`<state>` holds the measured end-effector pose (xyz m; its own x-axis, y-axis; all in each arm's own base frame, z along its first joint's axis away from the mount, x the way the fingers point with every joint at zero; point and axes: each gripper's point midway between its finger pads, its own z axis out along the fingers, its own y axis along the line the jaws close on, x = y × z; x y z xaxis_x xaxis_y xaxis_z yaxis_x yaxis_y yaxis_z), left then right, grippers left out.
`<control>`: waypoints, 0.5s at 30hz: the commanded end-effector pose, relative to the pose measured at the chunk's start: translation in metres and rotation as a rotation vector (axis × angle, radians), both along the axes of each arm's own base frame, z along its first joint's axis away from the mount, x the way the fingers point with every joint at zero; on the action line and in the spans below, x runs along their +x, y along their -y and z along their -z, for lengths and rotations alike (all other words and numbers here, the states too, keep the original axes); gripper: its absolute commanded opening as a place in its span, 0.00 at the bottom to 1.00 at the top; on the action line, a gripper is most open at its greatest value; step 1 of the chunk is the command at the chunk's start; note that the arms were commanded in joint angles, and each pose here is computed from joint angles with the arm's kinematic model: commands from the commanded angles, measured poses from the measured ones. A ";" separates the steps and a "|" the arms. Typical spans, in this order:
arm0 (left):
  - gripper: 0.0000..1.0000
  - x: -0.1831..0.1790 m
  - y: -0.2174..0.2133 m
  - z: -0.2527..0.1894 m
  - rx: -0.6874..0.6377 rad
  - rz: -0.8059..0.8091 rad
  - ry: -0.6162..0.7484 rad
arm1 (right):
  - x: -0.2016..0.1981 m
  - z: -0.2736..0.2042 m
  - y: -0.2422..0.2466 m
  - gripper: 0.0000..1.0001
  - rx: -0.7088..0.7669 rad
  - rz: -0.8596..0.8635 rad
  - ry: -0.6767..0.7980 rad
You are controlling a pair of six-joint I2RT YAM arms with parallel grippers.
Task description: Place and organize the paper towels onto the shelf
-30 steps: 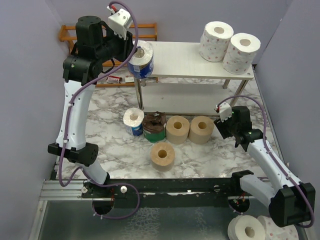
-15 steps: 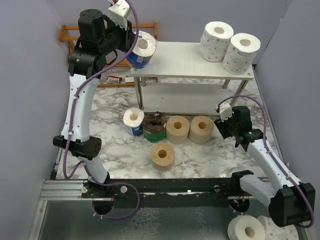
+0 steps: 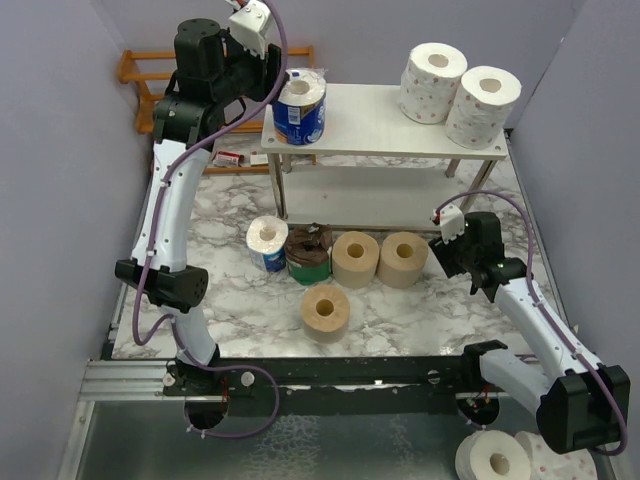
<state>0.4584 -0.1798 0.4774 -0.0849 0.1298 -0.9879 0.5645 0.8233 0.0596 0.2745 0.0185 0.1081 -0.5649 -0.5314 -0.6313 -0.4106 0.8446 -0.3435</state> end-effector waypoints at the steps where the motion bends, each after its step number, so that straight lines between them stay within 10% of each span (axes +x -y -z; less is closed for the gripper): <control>1: 0.64 -0.001 0.004 0.004 0.014 -0.012 -0.014 | 0.006 -0.002 0.004 0.57 -0.004 0.021 0.022; 6: 0.98 -0.023 -0.007 -0.035 -0.021 -0.055 0.067 | 0.005 -0.001 0.004 0.57 -0.004 0.020 0.018; 15: 0.99 -0.100 -0.063 -0.126 -0.042 -0.221 0.345 | 0.005 -0.002 0.004 0.57 -0.004 0.025 0.020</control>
